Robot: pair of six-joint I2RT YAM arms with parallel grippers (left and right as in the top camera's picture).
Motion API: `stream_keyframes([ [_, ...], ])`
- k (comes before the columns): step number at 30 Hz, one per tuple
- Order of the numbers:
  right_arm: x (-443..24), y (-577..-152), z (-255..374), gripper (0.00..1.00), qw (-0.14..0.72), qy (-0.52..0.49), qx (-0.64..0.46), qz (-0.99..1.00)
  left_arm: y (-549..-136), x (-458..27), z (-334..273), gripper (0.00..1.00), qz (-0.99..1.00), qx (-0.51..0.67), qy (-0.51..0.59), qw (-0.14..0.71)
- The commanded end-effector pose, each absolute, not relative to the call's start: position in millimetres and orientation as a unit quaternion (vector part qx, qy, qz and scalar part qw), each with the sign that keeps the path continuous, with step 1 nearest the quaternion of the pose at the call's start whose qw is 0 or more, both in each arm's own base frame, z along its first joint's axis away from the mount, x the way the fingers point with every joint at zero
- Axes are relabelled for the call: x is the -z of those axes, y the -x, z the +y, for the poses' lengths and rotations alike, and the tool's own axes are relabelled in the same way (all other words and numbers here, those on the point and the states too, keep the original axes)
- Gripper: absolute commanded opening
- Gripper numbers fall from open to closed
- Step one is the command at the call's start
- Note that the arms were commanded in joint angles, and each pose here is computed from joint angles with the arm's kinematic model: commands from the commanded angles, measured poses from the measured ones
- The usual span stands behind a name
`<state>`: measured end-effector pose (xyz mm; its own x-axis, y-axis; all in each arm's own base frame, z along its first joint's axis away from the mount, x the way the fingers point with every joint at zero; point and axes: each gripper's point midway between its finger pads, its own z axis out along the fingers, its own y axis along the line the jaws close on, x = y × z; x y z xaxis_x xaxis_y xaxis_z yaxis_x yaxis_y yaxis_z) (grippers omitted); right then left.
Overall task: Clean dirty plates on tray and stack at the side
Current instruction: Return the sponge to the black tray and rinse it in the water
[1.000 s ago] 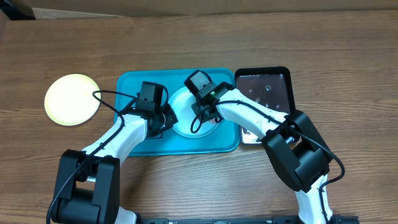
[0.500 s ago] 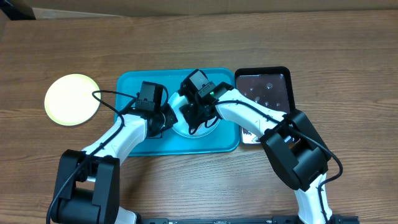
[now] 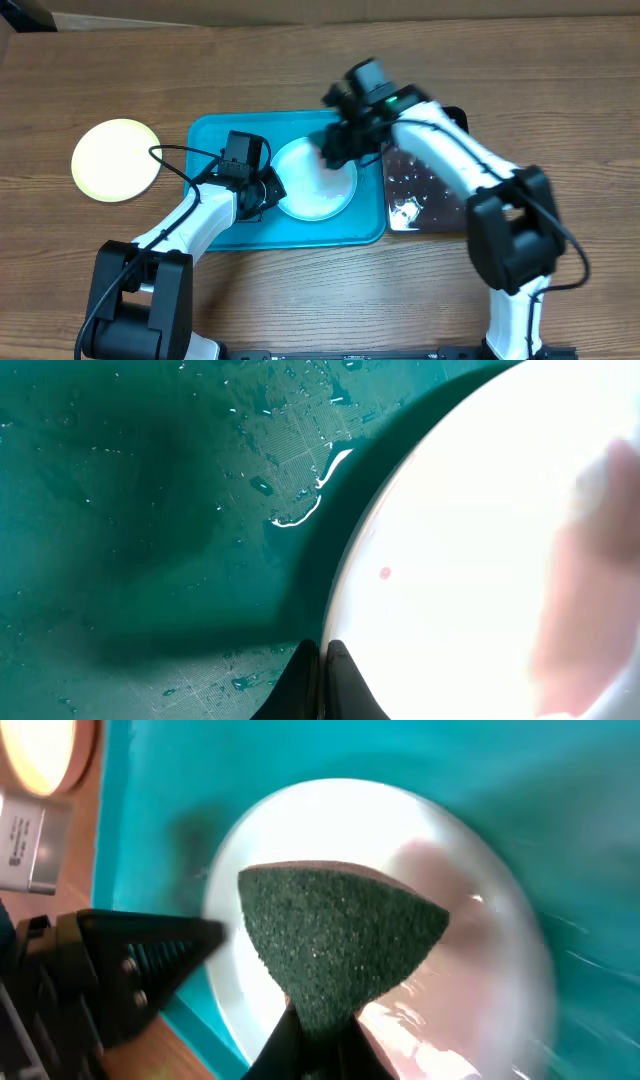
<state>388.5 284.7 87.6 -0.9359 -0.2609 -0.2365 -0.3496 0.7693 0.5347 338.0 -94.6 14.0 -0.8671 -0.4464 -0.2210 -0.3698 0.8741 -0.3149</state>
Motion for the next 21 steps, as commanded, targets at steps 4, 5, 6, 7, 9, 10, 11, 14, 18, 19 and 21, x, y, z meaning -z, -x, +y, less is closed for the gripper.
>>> stream_keyframes([
  [4, -107, -408, 195, 0.04, 0.079, 0.074, -0.232, 0.967, -340, -14, -98, 0.04, 0.96, 0.133, 0.201, 0.145],
  [5, -101, -408, 175, 0.04, 0.069, 0.055, -0.204, 0.975, -340, -14, -98, 0.04, 0.96, 0.133, 0.2, 0.146],
  [6, -97, -406, 160, 0.04, 0.062, 0.042, -0.181, 0.981, -340, -14, -98, 0.04, 0.96, 0.133, 0.2, 0.146],
  [7, -92, -404, 138, 0.04, 0.052, 0.024, -0.145, 0.988, -340, -14, -98, 0.04, 0.96, 0.134, 0.2, 0.146],
  [9, -87, -400, 110, 0.04, 0.041, 0.006, -0.096, 0.994, -340, -14, -98, 0.04, 0.96, 0.133, 0.2, 0.146],
  [10, -84, -398, 101, 0.04, 0.036, 0.0, -0.078, 0.996, -340, -14, -98, 0.04, 0.959, 0.134, 0.2, 0.146],
  [11, -80, -396, 92, 0.04, 0.032, -0.004, -0.062, 0.998, -340, -14, -98, 0.04, 0.959, 0.134, 0.2, 0.147],
  [14, -69, -391, 87, 0.04, 0.025, -0.008, -0.055, 0.998, -340, -14, -98, 0.04, 0.959, 0.134, 0.2, 0.147],
  [18, -52, -387, 85, 0.09, 0.023, -0.006, -0.045, 0.999, -340, -14, -98, 0.05, 0.959, 0.134, 0.2, 0.147],
  [19, -49, -386, 83, 0.21, 0.023, -0.006, -0.038, 0.999, -340, -14, -98, 0.06, 0.959, 0.134, 0.2, 0.146],
  [21, -43, -385, 79, 0.6, 0.025, -0.006, -0.029, 0.999, -340, -14, -98, 0.14, 0.96, 0.133, 0.2, 0.146],
])
